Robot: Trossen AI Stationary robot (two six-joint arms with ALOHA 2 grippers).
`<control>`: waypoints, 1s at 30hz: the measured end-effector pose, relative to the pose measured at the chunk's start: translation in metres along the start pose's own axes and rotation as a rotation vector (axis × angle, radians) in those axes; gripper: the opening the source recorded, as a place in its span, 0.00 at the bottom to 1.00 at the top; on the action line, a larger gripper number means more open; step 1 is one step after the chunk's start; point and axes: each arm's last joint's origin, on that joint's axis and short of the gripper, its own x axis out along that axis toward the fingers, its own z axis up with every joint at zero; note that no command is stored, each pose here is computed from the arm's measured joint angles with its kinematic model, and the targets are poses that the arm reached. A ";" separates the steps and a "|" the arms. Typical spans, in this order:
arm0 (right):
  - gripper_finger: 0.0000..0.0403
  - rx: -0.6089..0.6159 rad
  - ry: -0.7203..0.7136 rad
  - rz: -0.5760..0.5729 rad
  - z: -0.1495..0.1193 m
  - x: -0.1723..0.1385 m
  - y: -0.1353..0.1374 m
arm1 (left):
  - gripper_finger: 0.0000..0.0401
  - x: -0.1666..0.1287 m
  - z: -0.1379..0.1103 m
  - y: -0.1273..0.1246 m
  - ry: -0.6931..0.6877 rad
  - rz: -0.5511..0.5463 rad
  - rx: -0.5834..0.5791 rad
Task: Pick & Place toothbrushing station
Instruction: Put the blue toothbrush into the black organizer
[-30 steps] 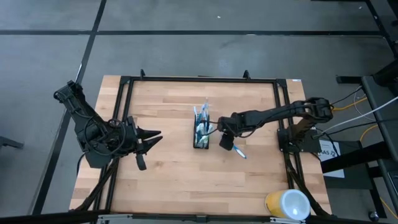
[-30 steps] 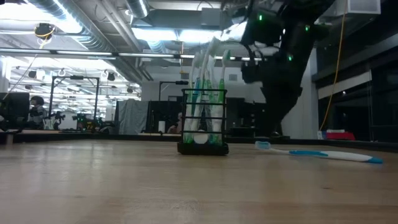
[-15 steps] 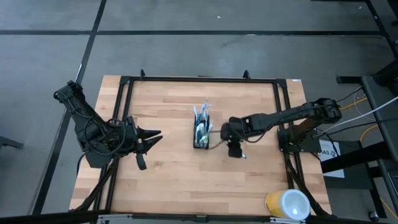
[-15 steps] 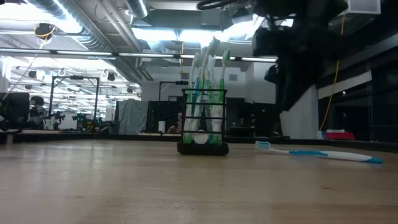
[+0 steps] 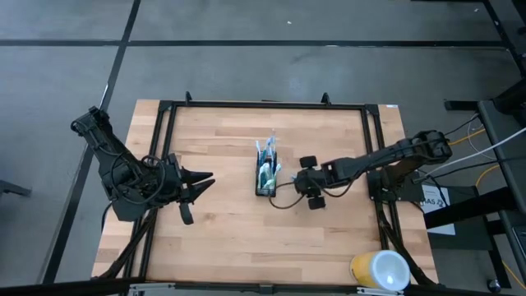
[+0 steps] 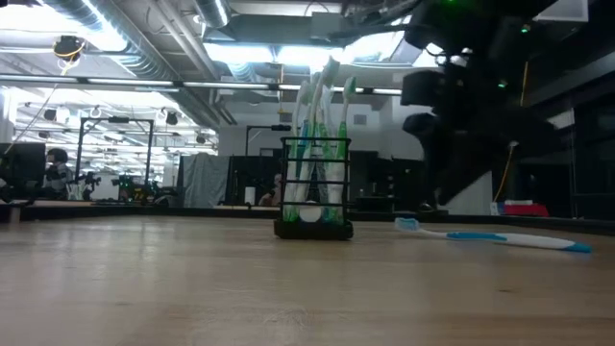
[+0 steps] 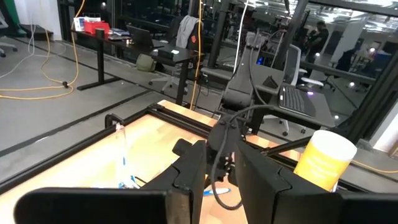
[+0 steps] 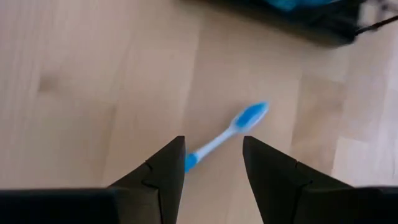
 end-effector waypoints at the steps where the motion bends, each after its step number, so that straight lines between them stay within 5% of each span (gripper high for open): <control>1: 0.41 0.030 -0.020 -0.005 0.002 0.000 -0.002 | 0.20 0.000 0.000 0.000 0.000 0.000 -0.003; 7: 0.41 0.176 -0.096 -0.018 0.009 0.009 -0.016 | 0.20 0.004 0.001 0.001 -0.007 0.017 -0.026; 30: 0.41 0.231 -0.051 0.017 -0.008 0.039 -0.028 | 0.20 0.006 0.005 -0.001 -0.001 -0.031 -0.009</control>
